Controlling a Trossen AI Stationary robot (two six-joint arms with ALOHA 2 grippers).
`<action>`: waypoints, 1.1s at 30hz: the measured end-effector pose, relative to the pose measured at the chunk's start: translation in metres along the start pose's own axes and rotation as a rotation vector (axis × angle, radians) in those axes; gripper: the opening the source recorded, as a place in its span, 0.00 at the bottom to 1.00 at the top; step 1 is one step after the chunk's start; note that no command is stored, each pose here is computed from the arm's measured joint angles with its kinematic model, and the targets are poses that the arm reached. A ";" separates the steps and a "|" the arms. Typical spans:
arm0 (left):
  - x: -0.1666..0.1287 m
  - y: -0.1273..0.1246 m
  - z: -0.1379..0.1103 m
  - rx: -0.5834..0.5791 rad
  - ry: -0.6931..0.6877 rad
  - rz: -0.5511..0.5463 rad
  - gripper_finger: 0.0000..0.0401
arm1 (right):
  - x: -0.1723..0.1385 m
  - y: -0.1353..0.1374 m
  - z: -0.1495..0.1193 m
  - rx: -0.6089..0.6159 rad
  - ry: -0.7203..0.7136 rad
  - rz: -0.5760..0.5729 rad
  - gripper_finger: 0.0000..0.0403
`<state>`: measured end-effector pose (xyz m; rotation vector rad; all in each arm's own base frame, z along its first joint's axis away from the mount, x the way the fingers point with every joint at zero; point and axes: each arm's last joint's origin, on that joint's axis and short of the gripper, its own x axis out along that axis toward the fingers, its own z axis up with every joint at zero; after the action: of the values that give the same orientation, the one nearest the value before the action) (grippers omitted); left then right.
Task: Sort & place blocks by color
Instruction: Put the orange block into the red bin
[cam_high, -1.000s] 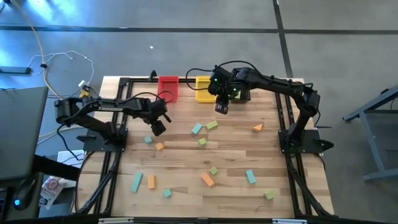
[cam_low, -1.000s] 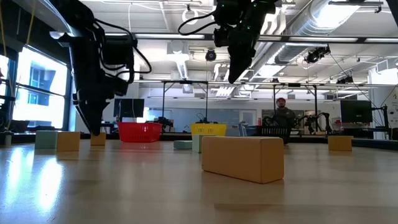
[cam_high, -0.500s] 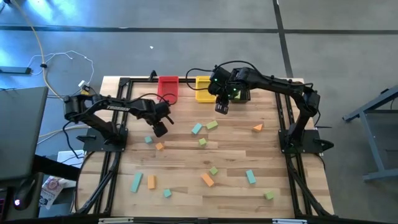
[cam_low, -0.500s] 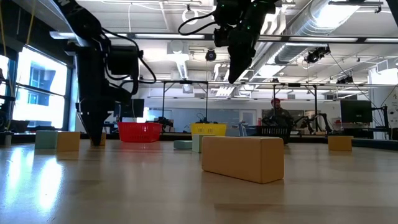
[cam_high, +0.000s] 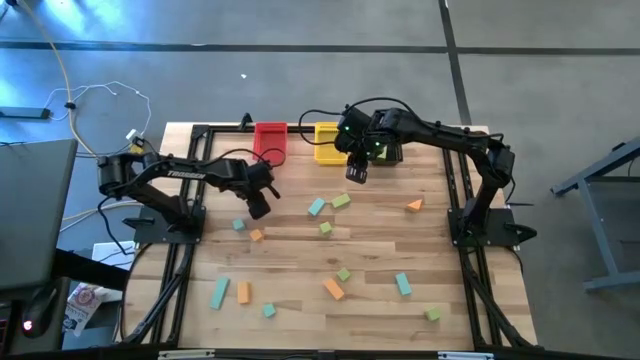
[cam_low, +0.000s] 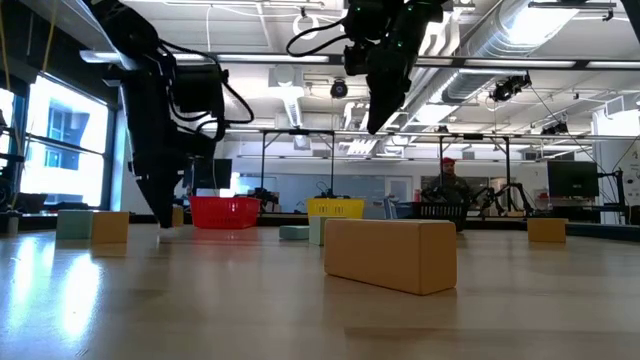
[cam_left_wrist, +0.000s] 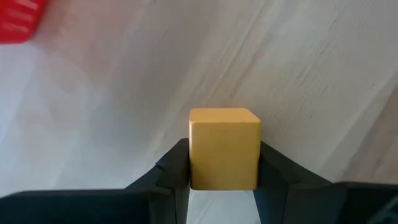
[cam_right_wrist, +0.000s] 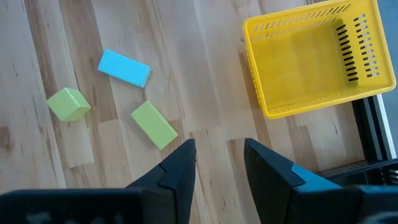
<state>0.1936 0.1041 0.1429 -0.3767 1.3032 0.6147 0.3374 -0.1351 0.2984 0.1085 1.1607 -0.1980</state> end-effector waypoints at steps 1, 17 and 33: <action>-0.002 0.000 0.001 -0.002 -0.023 -0.004 0.26 | 0.000 0.000 0.000 0.000 0.000 0.000 0.31; -0.046 0.028 0.032 -0.069 -0.525 0.133 0.26 | -0.001 -0.002 0.011 -0.004 -0.117 -0.019 0.31; -0.017 0.094 0.039 -0.292 -0.480 0.130 0.26 | 0.002 0.015 0.026 -0.048 -0.234 -0.008 0.31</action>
<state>0.1636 0.1967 0.1758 -0.3557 0.7829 0.9461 0.3648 -0.1258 0.3067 0.0369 0.9322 -0.1847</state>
